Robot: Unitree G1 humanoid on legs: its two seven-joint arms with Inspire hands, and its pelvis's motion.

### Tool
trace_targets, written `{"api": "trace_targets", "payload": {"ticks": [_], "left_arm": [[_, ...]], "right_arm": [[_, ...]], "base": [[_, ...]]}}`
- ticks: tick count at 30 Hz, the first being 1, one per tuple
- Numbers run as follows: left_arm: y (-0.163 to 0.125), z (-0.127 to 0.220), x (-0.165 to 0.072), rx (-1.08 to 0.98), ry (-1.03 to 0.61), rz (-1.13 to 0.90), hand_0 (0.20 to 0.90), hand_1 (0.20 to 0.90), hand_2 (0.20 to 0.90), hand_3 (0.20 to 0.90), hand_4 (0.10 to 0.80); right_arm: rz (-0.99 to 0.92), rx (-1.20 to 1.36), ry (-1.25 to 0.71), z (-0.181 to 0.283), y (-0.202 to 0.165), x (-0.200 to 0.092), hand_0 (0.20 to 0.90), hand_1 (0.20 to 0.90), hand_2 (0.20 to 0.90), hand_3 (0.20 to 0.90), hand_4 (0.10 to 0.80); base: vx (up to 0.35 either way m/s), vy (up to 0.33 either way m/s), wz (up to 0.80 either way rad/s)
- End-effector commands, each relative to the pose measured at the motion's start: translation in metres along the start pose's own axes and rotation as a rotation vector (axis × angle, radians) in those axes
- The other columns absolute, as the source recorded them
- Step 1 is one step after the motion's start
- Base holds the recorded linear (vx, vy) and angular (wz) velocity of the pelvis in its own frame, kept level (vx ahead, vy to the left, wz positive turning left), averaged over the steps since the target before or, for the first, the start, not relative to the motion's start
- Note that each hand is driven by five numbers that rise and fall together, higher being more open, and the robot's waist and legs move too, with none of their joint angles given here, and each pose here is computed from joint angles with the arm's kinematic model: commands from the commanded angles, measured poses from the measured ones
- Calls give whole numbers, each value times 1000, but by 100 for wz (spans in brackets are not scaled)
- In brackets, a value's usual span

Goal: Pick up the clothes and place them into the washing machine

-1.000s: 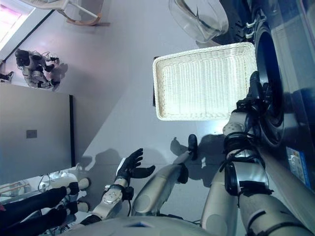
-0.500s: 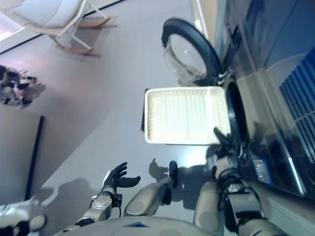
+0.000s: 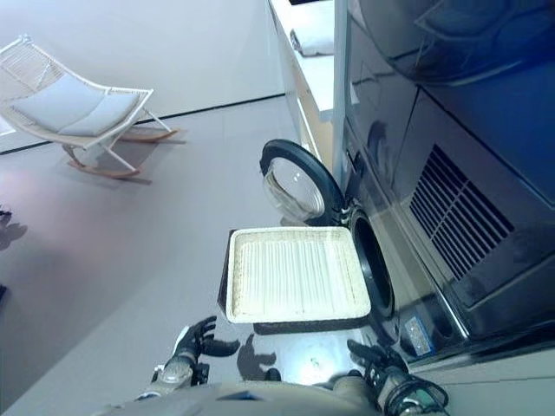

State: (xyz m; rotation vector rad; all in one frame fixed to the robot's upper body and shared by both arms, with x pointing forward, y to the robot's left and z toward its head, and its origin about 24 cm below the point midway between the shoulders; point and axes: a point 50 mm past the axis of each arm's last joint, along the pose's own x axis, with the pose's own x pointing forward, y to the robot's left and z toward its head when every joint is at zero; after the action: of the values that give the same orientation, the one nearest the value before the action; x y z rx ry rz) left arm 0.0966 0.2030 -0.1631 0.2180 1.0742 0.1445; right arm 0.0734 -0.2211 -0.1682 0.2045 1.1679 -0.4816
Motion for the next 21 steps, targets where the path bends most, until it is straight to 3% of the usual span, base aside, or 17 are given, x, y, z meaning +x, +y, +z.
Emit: {"api": "trace_targets", "payload": {"ticks": [1,8,21], "left_arm": [[7,4,3,10,3,2,900,900,900,900,800],[3,-16,-2,19,72,-39,900,900,900,900,800],[1,-20,-4,40,85,-69,900,900,900,900,800]], "right_arm": [[-70,-128,43,-10,-16,-2,900,900,900,900,800],[-72,-146,96,-31,-27,-7,900,900,900,900,800],[-53,-152,96,-36,-24,-8,900,900,900,900,800]], "base": [[63,-19,8],[45,-22,3],[6,-6,2]]}}
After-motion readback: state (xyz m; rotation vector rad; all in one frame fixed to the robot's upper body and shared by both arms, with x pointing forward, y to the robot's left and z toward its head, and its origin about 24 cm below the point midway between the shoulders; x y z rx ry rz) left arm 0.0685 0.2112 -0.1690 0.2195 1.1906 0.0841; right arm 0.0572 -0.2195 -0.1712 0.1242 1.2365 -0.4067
